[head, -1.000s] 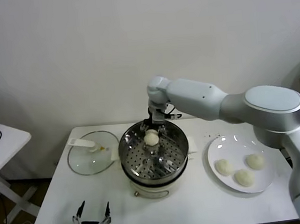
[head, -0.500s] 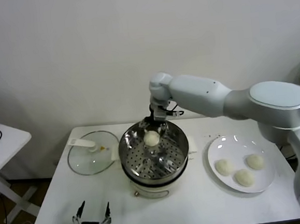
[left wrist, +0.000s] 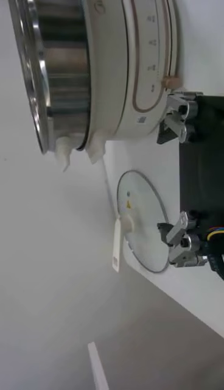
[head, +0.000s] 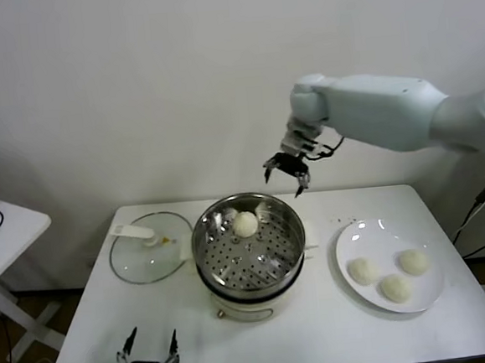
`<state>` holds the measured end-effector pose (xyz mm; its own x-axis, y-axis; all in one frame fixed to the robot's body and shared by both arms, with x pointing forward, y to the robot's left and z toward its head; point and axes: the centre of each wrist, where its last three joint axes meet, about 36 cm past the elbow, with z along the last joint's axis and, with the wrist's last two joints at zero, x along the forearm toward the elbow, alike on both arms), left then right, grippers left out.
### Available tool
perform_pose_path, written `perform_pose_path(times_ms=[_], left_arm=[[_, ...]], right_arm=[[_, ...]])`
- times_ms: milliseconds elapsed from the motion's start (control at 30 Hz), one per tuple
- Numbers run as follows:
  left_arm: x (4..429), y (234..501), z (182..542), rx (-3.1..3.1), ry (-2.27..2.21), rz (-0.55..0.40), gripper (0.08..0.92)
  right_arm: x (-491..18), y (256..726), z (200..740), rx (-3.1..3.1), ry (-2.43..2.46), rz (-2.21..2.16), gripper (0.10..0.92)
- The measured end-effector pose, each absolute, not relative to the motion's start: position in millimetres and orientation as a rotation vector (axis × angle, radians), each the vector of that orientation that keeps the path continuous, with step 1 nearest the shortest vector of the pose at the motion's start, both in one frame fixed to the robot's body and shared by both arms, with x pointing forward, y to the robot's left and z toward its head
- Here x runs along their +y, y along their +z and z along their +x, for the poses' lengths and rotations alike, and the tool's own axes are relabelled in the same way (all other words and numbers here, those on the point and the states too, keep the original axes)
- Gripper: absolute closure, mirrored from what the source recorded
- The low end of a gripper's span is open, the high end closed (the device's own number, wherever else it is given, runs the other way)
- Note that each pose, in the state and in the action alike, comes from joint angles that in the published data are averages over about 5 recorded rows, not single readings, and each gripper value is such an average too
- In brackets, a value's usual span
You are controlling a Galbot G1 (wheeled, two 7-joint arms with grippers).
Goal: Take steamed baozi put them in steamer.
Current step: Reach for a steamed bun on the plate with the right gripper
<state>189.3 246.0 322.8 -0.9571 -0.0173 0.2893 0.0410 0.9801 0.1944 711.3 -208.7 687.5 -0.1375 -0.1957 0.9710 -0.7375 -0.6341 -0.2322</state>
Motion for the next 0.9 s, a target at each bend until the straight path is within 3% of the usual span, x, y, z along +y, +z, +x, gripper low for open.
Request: perform_pose_path(times_ms=[433, 900], left_arm=[[248, 319, 192, -2.836, -0.290, -0.028, 0.177], [249, 314, 189, -2.823, -0.291, -0.020, 0.177]], right_arm=[[-292, 621, 648, -1.294, 1.446, 1.457, 0.200], [-339, 544, 609, -1.293, 1.282, 1.334, 0.200]])
